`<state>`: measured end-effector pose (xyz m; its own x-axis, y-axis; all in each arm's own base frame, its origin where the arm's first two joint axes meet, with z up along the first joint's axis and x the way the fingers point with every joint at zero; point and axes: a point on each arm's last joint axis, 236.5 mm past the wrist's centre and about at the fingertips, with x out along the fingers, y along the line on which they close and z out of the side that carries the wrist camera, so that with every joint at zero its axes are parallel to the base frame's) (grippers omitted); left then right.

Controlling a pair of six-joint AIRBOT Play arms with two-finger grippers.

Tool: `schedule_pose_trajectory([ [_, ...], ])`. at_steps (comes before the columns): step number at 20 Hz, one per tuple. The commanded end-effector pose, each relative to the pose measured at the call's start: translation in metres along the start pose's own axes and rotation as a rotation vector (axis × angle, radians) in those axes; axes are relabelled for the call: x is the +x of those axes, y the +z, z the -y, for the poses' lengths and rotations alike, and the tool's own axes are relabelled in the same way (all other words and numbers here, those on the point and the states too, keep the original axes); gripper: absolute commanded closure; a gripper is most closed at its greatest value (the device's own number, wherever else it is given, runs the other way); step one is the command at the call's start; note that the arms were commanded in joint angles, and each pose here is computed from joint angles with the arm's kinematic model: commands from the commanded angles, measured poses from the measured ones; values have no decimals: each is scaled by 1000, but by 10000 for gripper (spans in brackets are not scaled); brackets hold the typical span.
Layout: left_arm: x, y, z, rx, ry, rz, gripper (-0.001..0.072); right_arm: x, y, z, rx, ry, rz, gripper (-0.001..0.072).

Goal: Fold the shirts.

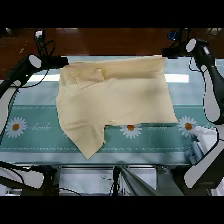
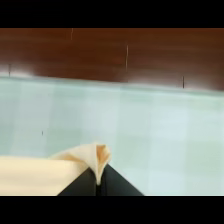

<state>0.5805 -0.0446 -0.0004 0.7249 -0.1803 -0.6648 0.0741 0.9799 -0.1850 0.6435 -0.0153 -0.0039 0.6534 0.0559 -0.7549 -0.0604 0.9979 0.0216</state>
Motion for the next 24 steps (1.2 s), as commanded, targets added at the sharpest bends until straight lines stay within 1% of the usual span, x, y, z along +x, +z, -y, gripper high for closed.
schedule_pose_trajectory([
  [1, -21, -32, 11, 43, -27, -173, 678, -24, -28, -1, -2, 17, -150, 690],
  [3, -41, -57, 1, 1, 29, -304, 678, -43, -28, -3, 2, 25, -174, 689],
  [4, -48, -72, -4, -1, 52, -374, 678, -47, -37, -5, 2, 32, -215, 689],
  [6, -54, -93, -5, 3, 54, -463, 677, -48, -67, -9, 4, 52, -341, 689],
  [9, -47, -106, -6, -20, 55, -503, 676, -34, -103, -12, 9, 70, -467, 689],
  [11, -37, -115, -6, -34, 47, -521, 675, -19, -115, -12, -6, 78, -489, 689],
  [16, -19, -114, 9, -76, 4, -486, 667, -2, -104, -28, 35, 143, -418, 680],
  [17, -18, -115, 12, -77, -3, -486, 606, -2, -101, -33, 50, 160, -406, 593],
  [18, -19, -115, 14, -76, -5, -490, 430, -2, -100, -35, 56, 169, -403, 480],
  [19, -21, -115, 16, -76, -11, -497, 235, -5, -98, -37, 60, 178, -403, 402],
  [20, -29, -112, 14, -58, -5, -522, 152, -12, -97, -39, 57, 183, -409, 392],
  [22, -54, -96, -12, 38, 88, -580, 152, -42, -91, -29, 21, 149, -429, 301],
  [23, -75, -84, -38, 96, 185, -612, 152, -63, -87, -7, -40, 59, -439, 284],
  [24, -98, -71, -65, 114, 289, -629, 152, -86, -81, 27, -101, -80, -446, 284],
])
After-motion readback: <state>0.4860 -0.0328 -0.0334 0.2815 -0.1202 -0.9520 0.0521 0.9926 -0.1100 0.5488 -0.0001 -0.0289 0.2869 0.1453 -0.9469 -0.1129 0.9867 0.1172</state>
